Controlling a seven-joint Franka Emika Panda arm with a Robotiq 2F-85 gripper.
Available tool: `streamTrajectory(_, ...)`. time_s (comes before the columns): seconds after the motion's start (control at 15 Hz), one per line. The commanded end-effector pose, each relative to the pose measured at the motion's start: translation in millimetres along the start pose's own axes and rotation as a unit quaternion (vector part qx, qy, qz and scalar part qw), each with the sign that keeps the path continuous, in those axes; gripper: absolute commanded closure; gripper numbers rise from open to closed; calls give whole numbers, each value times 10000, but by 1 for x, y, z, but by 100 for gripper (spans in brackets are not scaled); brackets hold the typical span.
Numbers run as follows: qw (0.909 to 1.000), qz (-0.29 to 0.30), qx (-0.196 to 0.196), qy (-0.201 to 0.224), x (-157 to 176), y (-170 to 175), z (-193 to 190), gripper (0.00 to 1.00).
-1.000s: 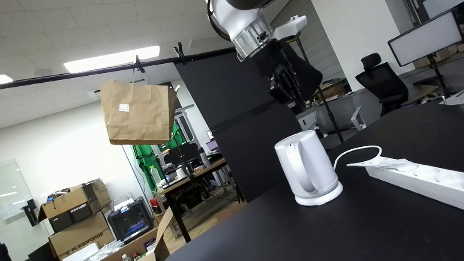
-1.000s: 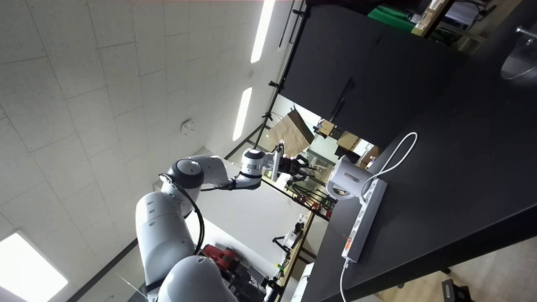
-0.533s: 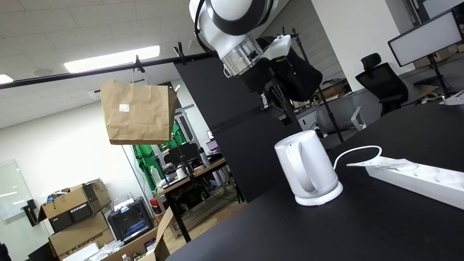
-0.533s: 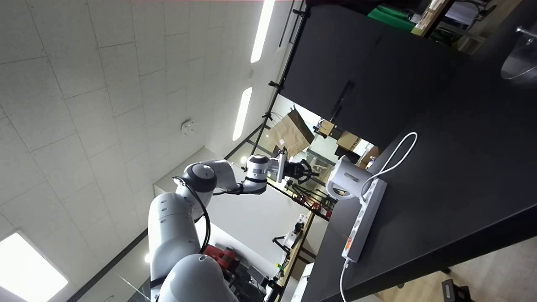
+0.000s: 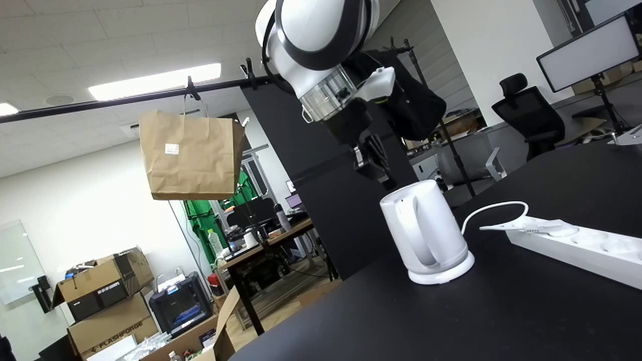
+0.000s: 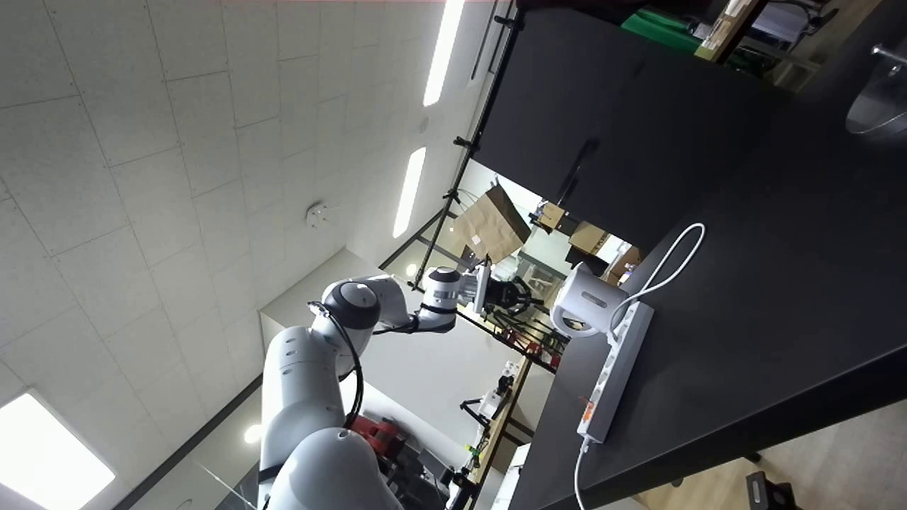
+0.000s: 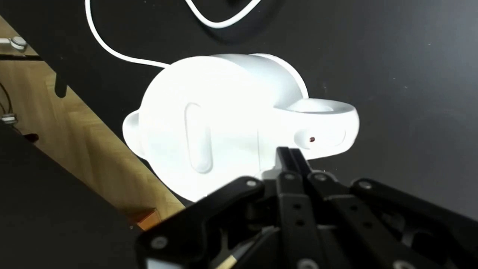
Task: Turn on the kettle
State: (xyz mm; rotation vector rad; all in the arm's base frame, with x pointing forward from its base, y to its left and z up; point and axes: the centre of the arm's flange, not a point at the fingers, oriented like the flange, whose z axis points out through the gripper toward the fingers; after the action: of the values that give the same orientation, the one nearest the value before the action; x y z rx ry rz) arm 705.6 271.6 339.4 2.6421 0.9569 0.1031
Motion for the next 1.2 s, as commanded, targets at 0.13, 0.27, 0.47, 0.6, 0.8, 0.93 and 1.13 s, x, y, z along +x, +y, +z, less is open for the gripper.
streamTrajectory(0.13,9997,16,240,-1,18,0,4,100)
streamTrajectory(0.27,9996,37,287,-44,19,-1,7,100)
streamTrajectory(0.47,9993,72,358,-108,19,-1,8,100)
streamTrajectory(0.6,9991,96,388,-132,18,0,9,100)
streamTrajectory(0.8,9988,123,439,-188,17,-1,11,100)
streamTrajectory(0.93,9986,144,469,-198,17,0,11,100)
streamTrajectory(1.13,9984,173,485,-224,16,2,12,100)
